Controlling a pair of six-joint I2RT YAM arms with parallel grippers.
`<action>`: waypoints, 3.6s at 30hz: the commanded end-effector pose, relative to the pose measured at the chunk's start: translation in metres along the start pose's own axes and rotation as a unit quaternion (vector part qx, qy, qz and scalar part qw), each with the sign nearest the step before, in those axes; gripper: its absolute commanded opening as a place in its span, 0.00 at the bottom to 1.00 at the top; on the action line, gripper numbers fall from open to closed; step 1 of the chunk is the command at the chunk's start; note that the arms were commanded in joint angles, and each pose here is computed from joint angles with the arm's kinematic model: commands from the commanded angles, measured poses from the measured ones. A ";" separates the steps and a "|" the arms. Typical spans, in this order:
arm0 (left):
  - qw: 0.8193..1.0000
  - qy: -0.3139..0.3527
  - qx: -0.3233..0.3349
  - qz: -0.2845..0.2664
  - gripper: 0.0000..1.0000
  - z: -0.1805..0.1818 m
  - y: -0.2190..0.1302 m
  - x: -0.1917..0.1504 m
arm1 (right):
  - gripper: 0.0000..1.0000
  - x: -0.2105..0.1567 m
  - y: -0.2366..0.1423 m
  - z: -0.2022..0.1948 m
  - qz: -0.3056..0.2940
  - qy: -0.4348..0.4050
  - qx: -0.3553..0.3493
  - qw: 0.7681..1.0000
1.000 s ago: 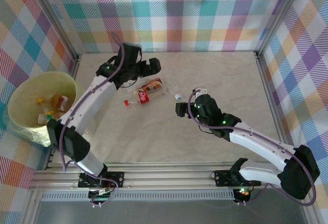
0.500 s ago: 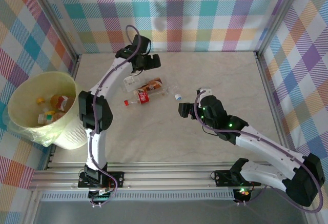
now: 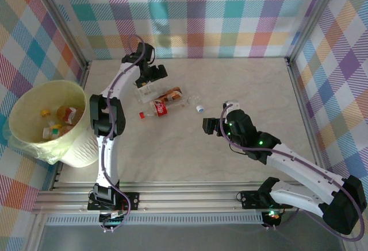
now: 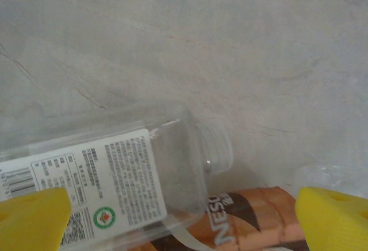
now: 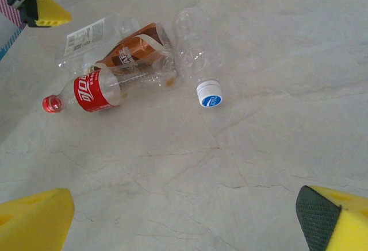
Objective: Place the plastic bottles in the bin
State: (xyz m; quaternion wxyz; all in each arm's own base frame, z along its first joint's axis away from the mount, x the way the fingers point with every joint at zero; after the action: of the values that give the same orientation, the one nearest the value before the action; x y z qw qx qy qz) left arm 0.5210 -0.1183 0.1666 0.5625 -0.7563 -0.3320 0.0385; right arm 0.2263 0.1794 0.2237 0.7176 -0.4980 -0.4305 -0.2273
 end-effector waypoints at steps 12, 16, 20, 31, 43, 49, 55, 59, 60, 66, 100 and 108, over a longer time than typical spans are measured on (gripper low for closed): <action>0.997 -0.072 0.022 0.002 1.00 0.061 -0.001 -0.017 | 1.00 0.001 -0.001 -0.004 -0.004 0.012 -0.009 1.000; 0.995 -0.095 0.032 -0.012 1.00 0.079 -0.014 -0.032 | 1.00 0.001 0.001 -0.002 -0.003 0.013 -0.005 1.000; 0.990 -0.136 0.010 -0.025 1.00 0.091 -0.033 -0.051 | 1.00 -0.001 0.005 -0.001 0.000 0.015 -0.003 1.000; 0.987 -0.146 -0.066 0.016 1.00 0.076 -0.066 -0.125 | 1.00 0.003 0.026 0.020 -0.001 0.011 0.058 0.998; 0.990 0.103 0.094 -0.032 1.00 0.095 -0.121 -0.113 | 1.00 0.002 0.042 0.037 0.006 0.035 0.106 0.994; 0.973 0.182 0.142 -0.014 1.00 0.100 -0.099 -0.090 | 1.00 -0.026 0.070 0.046 0.083 0.188 0.114 0.972; 0.968 0.213 0.129 0.029 1.00 0.098 -0.074 -0.073 | 0.99 -0.052 0.096 0.054 0.144 0.302 0.047 0.941; 0.967 0.214 0.125 0.060 1.00 0.102 -0.057 -0.069 | 0.98 -0.065 0.116 0.060 0.158 0.361 0.033 0.918; 0.967 0.214 0.124 0.065 1.00 0.103 -0.053 -0.069 | 0.98 -0.067 0.121 0.063 0.160 0.368 0.038 0.915; 0.963 0.220 0.130 0.085 1.00 0.107 -0.026 -0.069 | 0.98 -0.068 0.135 0.071 0.176 0.372 0.042 0.910; 0.983 0.167 0.065 0.033 0.80 0.103 -0.072 -0.077 | 1.00 -0.075 0.108 0.050 0.170 0.346 0.003 0.923; 0.989 0.144 -0.040 -0.002 0.78 0.080 -0.134 -0.083 | 1.00 -0.080 0.103 0.044 0.174 0.340 -0.012 0.924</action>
State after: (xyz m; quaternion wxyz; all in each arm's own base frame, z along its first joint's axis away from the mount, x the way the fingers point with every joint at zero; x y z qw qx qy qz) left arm 0.3679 -0.0716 0.2017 0.6249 -0.7444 -0.2243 -0.0709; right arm 0.2492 0.2608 0.1056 0.8506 -0.4552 -0.0535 -0.2577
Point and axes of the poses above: each hand's point on the last joint's axis, 136 mm out from that joint toward the fingers, its own y axis out along the fingers, its own z axis along the line the jaws close on, x = y × z, the point moved 5 cm from there along -y, back along the fingers, and after that the axes turned 12 degrees about -y, right-handed, at the moved point
